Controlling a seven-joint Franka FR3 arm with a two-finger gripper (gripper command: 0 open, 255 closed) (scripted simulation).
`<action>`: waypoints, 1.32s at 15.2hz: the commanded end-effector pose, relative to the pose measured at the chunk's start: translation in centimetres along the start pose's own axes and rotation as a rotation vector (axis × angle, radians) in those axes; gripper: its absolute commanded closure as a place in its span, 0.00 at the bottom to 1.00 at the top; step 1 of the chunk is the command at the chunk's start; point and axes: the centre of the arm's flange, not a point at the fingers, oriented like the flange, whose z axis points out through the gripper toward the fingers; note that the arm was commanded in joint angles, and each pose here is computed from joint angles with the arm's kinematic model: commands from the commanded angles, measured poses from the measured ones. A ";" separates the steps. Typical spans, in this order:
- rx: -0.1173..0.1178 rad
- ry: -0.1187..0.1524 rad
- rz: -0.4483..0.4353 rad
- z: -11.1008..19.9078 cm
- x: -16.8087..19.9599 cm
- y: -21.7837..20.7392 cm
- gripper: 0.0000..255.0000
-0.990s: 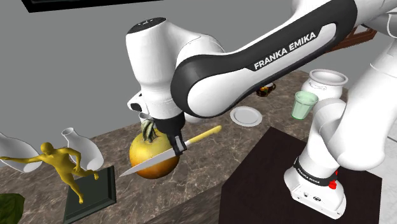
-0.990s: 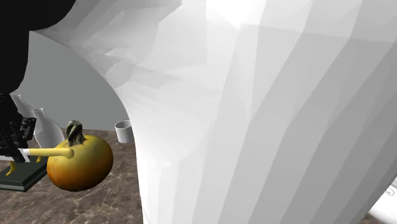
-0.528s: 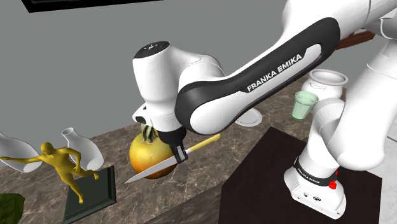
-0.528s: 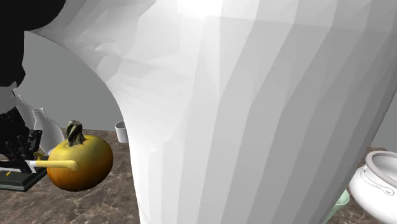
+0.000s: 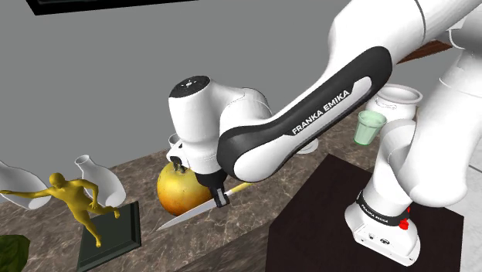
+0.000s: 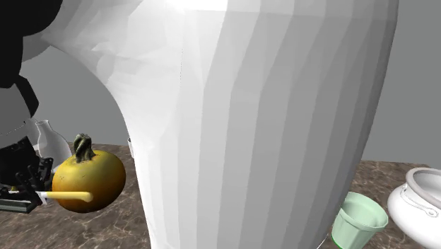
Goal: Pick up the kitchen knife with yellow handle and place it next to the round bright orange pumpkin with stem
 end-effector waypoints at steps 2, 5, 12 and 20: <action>0.000 0.000 0.000 1.6 -0.1 0.0 1.00; 0.000 0.000 0.000 3.2 0.0 0.0 1.00; 0.000 0.000 0.000 6.9 0.1 0.0 1.00; 0.000 0.000 0.000 11.1 0.2 0.0 1.00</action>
